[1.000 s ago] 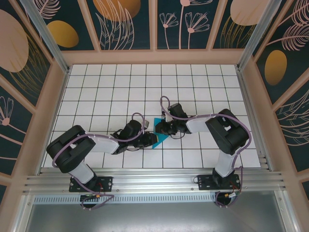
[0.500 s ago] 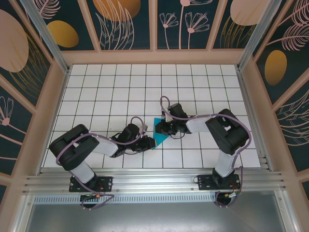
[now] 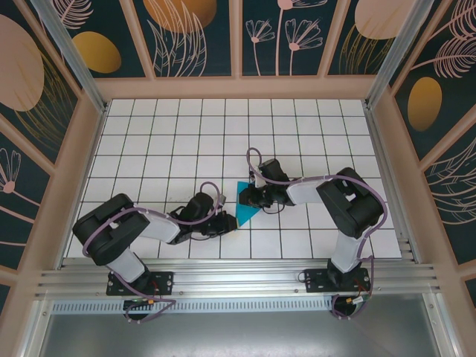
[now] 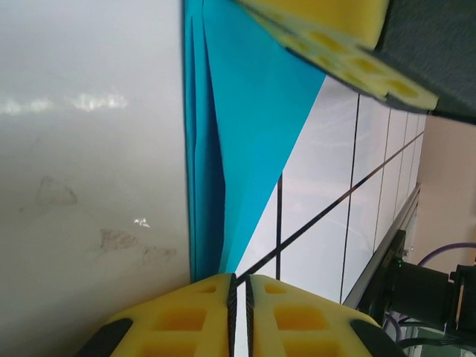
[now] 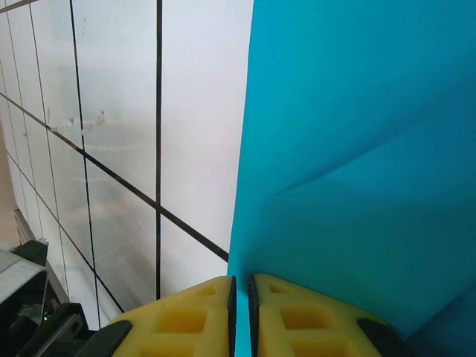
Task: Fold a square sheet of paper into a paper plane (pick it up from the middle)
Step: Fourth fold the wing at the center of the table.
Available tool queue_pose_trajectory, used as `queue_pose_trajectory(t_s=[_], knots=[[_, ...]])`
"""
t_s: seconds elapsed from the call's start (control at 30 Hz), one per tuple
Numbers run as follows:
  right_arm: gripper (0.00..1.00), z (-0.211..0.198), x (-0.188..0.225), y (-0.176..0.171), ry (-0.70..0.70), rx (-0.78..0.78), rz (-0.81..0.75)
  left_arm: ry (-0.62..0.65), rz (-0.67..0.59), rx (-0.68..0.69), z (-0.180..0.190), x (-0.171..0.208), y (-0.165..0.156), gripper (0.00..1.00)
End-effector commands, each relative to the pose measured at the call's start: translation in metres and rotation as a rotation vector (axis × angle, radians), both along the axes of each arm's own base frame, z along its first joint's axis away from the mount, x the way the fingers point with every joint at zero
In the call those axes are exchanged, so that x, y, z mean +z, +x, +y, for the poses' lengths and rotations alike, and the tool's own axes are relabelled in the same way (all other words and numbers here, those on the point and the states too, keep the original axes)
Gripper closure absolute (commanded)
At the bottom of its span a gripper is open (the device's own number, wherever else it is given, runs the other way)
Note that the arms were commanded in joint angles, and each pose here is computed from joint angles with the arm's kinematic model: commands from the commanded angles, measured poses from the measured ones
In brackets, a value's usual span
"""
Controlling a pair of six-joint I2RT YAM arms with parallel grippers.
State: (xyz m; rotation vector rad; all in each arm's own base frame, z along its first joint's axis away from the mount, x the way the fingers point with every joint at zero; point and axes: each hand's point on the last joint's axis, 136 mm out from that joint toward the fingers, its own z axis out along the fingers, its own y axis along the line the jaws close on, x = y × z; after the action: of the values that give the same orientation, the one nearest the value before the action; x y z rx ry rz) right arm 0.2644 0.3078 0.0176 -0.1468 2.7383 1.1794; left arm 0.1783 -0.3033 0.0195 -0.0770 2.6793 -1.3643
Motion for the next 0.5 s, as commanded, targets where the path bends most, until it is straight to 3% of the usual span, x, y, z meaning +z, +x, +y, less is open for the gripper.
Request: queue_pose_trajectory(t_s=[0.0, 0.33, 0.47], knots=[[0.84, -0.035, -0.055, -0.018, -0.212, -0.035, 0.074, 0.063, 0.069, -0.033, 0.013, -0.01, -0.024, 0.84], [0.83, -0.034, -0.053, -0.018, -0.203, -0.037, 0.074, 0.002, -0.166, 0.144, 0.009, 0.065, 0.03, 0.8], [0.83, -0.032, -0.052, -0.018, -0.194, -0.034, 0.074, -0.066, -0.189, 0.117, -0.009, 0.076, 0.038, 0.79]])
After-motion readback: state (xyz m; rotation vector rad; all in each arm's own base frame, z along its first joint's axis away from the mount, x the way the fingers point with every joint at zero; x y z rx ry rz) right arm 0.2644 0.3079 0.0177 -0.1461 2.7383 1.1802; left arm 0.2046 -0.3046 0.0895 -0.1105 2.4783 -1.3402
